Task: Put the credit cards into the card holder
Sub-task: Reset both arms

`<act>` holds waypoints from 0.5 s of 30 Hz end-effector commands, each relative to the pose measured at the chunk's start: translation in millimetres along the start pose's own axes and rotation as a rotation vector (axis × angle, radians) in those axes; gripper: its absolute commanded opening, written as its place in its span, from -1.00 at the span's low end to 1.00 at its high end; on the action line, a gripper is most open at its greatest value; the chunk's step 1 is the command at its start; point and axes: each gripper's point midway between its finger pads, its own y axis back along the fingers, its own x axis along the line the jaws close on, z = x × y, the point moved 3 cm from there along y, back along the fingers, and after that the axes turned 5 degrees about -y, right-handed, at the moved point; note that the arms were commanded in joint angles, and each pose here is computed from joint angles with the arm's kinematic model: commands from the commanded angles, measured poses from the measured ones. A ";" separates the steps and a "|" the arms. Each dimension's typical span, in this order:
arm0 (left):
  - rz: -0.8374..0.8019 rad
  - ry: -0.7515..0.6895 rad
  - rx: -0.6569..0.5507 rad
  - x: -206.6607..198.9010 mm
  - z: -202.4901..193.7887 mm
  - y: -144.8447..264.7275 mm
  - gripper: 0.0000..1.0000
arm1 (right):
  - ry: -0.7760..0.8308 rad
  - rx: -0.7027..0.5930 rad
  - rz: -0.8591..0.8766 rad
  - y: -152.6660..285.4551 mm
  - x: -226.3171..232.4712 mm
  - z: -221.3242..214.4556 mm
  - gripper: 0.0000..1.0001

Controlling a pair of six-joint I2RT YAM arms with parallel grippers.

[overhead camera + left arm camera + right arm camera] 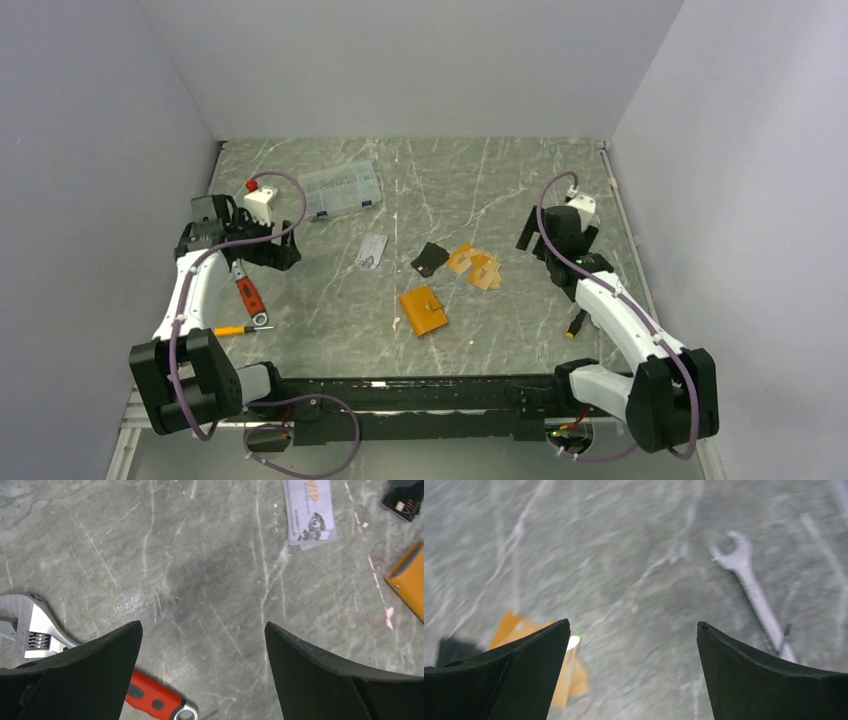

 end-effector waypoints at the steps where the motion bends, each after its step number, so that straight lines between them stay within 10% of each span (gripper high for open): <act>1: 0.053 -0.014 -0.161 20.0 18.7 -16.4 0.99 | -0.079 -0.289 -0.207 -21.7 -42.3 49.1 1.00; 15: 0.092 0.010 -0.352 34.0 -7.7 -62.0 0.99 | -0.186 -0.535 -0.374 -40.0 -114.2 31.2 0.99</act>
